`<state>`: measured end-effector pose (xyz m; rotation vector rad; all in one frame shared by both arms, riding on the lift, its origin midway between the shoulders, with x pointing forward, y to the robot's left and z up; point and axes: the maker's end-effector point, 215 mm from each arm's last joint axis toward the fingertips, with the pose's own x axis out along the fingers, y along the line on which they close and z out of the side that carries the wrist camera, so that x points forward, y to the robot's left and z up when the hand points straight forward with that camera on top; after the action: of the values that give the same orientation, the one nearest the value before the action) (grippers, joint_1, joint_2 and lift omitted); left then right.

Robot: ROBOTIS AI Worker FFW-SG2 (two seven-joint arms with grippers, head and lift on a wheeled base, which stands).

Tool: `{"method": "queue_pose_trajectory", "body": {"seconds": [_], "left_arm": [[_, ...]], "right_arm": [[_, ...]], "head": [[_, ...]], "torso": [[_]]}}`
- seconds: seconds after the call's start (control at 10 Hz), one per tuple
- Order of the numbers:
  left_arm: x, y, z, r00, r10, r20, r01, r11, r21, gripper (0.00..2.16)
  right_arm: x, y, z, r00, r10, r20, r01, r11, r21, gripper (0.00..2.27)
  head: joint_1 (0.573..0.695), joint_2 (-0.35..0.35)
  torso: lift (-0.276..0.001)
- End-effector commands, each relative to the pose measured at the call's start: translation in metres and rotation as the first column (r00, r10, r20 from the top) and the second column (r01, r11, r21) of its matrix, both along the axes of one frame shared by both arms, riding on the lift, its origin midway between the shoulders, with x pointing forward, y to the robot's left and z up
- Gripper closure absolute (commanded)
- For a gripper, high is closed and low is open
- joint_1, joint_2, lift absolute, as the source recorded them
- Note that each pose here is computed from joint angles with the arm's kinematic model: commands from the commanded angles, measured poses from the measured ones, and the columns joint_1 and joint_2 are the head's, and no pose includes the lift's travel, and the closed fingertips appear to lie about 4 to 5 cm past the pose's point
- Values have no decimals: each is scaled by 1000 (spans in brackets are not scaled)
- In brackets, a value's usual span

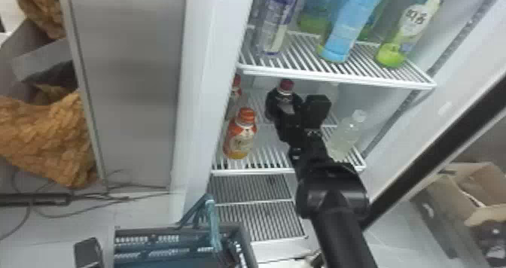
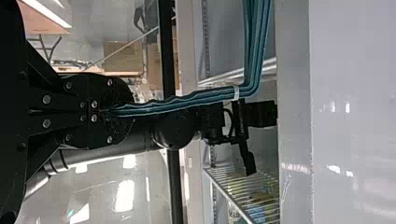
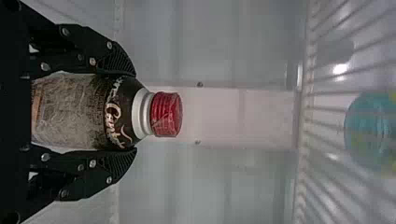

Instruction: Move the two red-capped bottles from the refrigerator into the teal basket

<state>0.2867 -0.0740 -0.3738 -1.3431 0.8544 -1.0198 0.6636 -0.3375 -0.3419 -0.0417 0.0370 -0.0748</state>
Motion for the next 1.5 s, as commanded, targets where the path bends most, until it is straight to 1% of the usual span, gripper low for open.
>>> {"method": "queue_pose_trajectory", "body": {"seconds": [0.0, 0.2, 0.3, 0.6, 0.7, 0.9, 1.2, 1.4], "left_arm": [[3, 2, 1, 1000, 10, 1, -9, 1000, -4, 1144], [2, 1, 1, 1000, 8, 1, -8, 1000, -4, 1144], [2, 1, 1, 1000, 8, 1, -8, 1000, -4, 1144], [4, 2, 2, 1000, 12, 3, -12, 1000, -7, 1144], [4, 2, 2, 1000, 12, 3, -12, 1000, -7, 1144], [4, 2, 2, 1000, 12, 3, -12, 1000, -7, 1144], [4, 3, 2, 1000, 16, 2, -16, 1000, -8, 1144], [6, 3, 3, 1000, 19, 5, -19, 1000, -9, 1144]], "right_arm": [[-11, -15, 10, 999, -28, 34, 27, 999, 16, 693], [-20, -24, 20, 997, -44, 64, 43, 999, 29, 691], [-27, -23, 17, 997, -42, 63, 40, 999, 35, 693], [-60, -12, 20, 997, -23, 72, 21, 999, 30, 693], [-66, -9, 24, 997, -15, 72, 13, 1000, 27, 691], [-77, -4, 40, 996, -1, 89, -1, 1000, 22, 691], [-100, 5, 44, 997, 20, 70, -23, 999, 38, 691], [-113, 14, 56, 995, 39, 89, -44, 998, 54, 691]], "head": [[695, -350], [695, -350], [695, -350], [695, -350], [695, -350], [695, -350], [695, -350], [695, -350]], "torso": [[-228], [-228], [-228], [-228], [-228], [-228], [-228], [-228]]}}
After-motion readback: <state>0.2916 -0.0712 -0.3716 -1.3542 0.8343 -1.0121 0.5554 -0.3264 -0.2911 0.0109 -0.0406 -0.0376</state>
